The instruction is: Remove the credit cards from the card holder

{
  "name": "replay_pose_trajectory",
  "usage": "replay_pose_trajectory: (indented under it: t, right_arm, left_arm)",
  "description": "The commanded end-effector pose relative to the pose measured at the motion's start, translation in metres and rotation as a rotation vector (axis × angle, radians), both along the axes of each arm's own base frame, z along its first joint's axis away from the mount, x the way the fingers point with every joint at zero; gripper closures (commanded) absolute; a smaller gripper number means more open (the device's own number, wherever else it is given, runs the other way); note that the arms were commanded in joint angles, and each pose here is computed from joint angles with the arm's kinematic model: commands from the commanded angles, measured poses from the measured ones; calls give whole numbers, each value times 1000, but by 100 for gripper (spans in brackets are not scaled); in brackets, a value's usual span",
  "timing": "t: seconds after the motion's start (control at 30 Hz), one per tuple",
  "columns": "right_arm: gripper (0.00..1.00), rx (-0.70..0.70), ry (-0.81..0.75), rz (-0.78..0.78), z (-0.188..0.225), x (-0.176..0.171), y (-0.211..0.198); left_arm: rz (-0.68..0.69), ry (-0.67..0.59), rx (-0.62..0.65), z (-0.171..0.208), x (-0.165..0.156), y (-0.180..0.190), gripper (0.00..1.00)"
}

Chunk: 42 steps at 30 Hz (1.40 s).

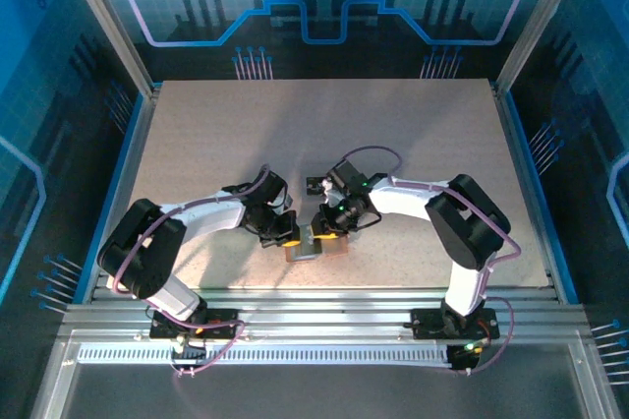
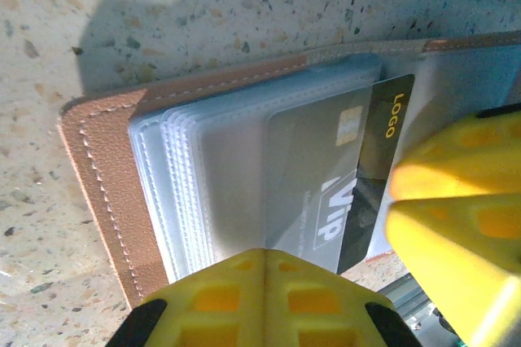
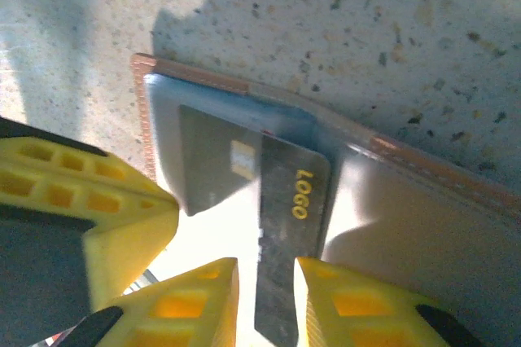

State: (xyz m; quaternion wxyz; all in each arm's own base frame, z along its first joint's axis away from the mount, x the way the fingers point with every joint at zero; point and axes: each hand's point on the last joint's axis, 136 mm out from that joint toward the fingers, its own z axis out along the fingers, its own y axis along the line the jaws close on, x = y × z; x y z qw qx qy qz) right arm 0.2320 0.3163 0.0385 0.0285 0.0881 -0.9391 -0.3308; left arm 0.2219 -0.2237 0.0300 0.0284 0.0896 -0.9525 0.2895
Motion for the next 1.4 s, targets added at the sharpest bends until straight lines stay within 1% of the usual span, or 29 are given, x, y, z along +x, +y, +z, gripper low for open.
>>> replay_pose_trajectory:
  t: [0.0,0.2,0.37,0.67,0.97,1.37]
  right_arm:
    - [75,26,-28,-24,18,5,-3]
    - [75,57,-18,-48,21,7,-7]
    - [74,65,12,-39,15,4,-7]
    - [72,70,57,-33,1,1,-6]
    - [71,90,89,-35,-9,-1,-5]
    - [69,79,93,-45,-15,-3,-11]
  left_arm:
    - [-6,14,25,-3,-6,7,100]
    - [-6,-27,-13,17,6,-2,100]
    - [-17,-36,-38,25,9,-7,100]
    - [-31,10,7,3,2,-1,100]
    - [-36,31,36,-7,-6,6,100]
    - [-46,60,99,-20,-12,16,100]
